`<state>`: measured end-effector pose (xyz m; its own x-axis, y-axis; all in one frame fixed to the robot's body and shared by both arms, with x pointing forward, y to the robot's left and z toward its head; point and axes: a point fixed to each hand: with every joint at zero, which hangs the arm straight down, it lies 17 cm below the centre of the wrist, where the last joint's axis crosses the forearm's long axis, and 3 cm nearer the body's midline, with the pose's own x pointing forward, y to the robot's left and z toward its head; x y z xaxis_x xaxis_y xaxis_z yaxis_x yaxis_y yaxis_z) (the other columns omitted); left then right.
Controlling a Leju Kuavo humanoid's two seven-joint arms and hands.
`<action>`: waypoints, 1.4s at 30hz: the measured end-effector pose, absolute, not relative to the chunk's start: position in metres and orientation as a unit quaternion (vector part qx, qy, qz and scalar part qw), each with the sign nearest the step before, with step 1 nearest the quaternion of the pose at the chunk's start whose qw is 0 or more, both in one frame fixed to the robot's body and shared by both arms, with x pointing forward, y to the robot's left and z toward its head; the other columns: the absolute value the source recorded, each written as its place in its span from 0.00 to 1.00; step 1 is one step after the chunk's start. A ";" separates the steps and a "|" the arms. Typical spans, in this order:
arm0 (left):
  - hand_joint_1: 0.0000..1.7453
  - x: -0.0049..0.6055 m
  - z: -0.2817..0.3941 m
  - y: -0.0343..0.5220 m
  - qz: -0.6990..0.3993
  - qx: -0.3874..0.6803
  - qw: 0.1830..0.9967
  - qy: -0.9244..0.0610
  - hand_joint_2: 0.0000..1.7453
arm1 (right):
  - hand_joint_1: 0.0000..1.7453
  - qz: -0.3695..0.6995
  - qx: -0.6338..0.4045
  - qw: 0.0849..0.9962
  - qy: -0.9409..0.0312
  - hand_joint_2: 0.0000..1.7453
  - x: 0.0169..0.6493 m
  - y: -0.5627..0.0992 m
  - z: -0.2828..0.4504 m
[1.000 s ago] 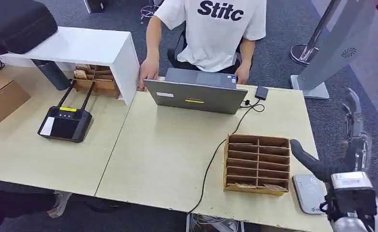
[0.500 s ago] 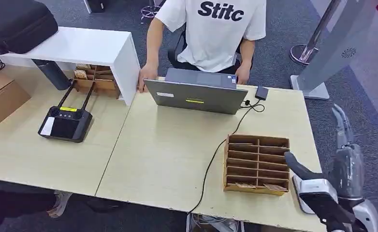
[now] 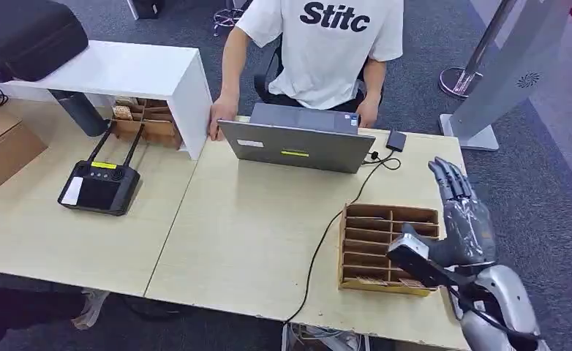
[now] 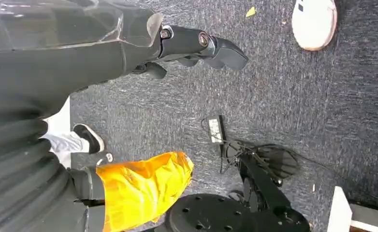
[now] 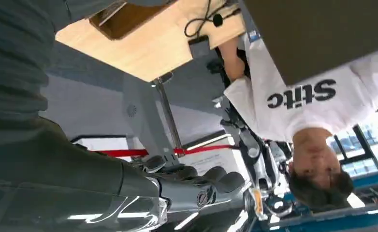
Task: Pass the card to the sensor for recognition and then transmit it.
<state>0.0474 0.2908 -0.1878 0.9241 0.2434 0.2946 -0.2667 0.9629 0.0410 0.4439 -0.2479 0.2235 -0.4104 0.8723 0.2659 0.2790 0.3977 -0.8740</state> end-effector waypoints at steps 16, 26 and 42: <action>0.00 0.037 -0.197 0.289 0.151 0.032 0.980 -0.123 1.00 | 0.00 0.438 -0.389 0.452 -0.673 1.00 0.468 -0.269 0.148; 0.00 0.031 -0.196 0.284 0.150 0.028 0.981 -0.117 1.00 | 0.00 0.438 -0.405 0.465 -0.654 1.00 0.467 -0.295 0.137; 0.00 0.030 -0.196 0.283 0.145 0.028 0.982 -0.116 1.00 | 1.00 0.410 -0.433 0.462 -0.656 1.00 0.459 -0.322 0.145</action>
